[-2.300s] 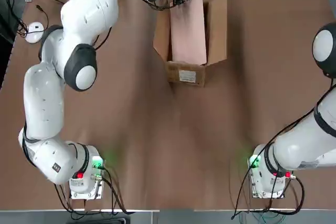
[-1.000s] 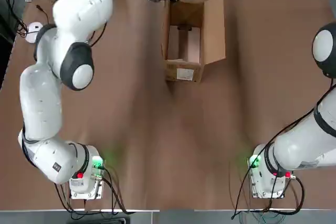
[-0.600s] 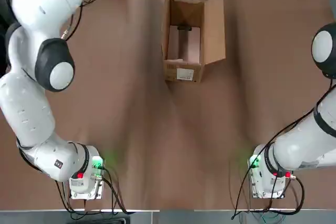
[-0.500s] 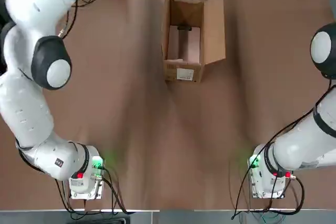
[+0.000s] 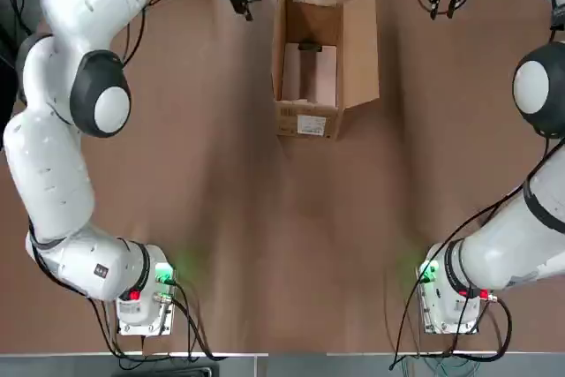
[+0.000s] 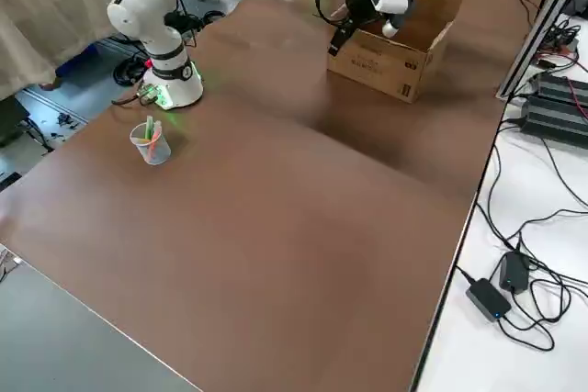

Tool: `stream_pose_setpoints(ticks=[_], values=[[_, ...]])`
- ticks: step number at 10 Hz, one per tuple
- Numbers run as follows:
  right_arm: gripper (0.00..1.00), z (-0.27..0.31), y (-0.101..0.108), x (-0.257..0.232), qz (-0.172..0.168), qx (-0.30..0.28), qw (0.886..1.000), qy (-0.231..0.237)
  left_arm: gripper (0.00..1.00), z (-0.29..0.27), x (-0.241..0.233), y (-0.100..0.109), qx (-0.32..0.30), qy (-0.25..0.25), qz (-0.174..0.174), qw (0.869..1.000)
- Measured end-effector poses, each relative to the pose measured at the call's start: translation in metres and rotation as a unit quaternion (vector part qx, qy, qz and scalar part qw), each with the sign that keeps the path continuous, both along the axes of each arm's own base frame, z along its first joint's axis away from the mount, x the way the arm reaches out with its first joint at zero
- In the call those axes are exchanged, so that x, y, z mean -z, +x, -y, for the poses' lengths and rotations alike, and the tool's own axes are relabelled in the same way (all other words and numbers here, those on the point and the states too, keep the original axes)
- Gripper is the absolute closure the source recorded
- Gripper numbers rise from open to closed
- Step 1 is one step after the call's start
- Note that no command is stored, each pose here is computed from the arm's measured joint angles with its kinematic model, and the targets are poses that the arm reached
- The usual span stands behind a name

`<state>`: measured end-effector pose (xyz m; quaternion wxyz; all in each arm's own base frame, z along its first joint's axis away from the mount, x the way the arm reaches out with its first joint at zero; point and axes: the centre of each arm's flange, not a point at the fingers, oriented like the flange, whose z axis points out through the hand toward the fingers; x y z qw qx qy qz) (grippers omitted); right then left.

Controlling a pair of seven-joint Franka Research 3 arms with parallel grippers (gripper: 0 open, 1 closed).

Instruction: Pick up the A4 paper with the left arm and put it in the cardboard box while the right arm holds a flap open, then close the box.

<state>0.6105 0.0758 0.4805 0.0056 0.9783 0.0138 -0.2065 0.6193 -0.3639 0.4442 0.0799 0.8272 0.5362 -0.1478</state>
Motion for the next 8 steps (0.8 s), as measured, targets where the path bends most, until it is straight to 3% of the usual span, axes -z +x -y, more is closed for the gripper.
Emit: stream_pose_setpoints(ticks=[3,6,8], values=[[0.99,-0.021,-0.004,0.040,-0.056,0.005,0.998,0.042,0.85,0.039,0.019,-0.011,0.011,-0.017,0.005,1.000],[0.99,-0.053,0.000,0.081,-0.097,0.021,0.988,0.119,0.87,0.073,-0.007,-0.016,-0.023,-0.049,0.055,0.997],[0.99,-0.067,0.005,0.085,-0.093,0.037,0.981,0.168,0.87,0.089,0.001,-0.018,-0.043,-0.061,0.070,0.995]])
